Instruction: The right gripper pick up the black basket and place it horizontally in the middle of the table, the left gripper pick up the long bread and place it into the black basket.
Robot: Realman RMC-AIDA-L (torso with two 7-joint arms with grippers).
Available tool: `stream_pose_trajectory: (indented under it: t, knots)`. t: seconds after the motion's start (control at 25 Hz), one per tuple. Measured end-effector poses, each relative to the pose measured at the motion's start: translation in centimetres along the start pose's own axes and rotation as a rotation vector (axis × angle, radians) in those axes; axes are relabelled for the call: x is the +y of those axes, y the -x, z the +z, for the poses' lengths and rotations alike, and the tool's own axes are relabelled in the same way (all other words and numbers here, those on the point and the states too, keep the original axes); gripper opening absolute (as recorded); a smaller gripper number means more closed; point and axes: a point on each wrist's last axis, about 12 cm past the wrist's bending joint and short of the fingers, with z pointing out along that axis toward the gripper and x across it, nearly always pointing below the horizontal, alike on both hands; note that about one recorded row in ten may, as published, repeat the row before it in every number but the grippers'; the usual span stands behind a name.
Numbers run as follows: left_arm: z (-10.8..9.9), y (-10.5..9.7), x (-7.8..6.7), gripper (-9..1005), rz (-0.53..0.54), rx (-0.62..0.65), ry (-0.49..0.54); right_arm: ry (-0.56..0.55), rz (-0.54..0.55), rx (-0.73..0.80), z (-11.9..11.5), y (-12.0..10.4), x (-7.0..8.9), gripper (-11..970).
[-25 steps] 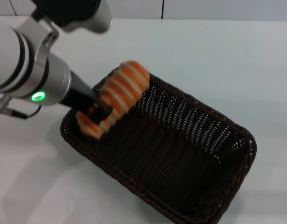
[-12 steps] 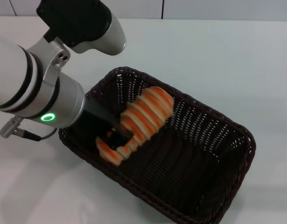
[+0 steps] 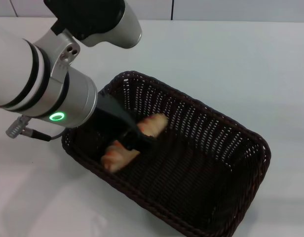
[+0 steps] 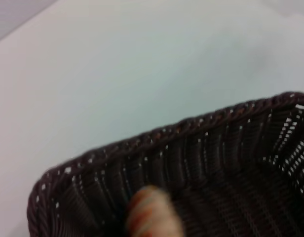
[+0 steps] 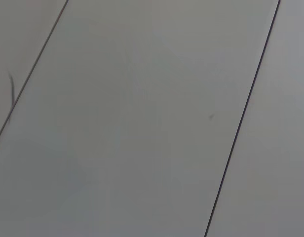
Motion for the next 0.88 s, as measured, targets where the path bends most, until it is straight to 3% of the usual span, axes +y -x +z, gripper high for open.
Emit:
stream_pose_trajectory:
  t: [0.32,0.4,0.48,0.52,0.56,0.72,0.76,0.88]
  knots:
    - [-1.2,0.7,0.2,737,0.028,-0.052,0.066,0.005,0.004,0.0,0.2,-0.2,0.1,385]
    - [-2.5,1.2,2.6,794,-0.003,-0.077,0.216,0.009,0.011,-0.003,0.5,-0.2,0.2,385]
    - [-2.5,1.2,2.6,838,-0.003,-0.077,0.216,0.014,0.018,-0.005,0.7,-0.3,0.4,385]
    - [-3.1,1.4,3.7,860,-0.021,-0.092,0.282,0.019,0.022,-0.006,0.8,-0.4,0.5,385]
    - [-4.7,1.9,6.1,860,-0.035,-0.168,0.43,0.029,0.03,-0.006,1.0,-0.5,0.9,385]
    - [-5.2,1.9,6.9,860,-0.04,-0.197,0.476,0.039,0.039,-0.004,1.2,-0.8,1.2,385]
    - [-7.4,0.9,10.1,860,-0.071,-0.352,0.657,0.042,0.045,-0.002,1.2,-0.8,1.3,385]
    - [-8.8,-0.2,11.5,860,-0.102,-0.471,0.76,0.043,0.058,-0.002,1.3,-0.9,1.4,385]
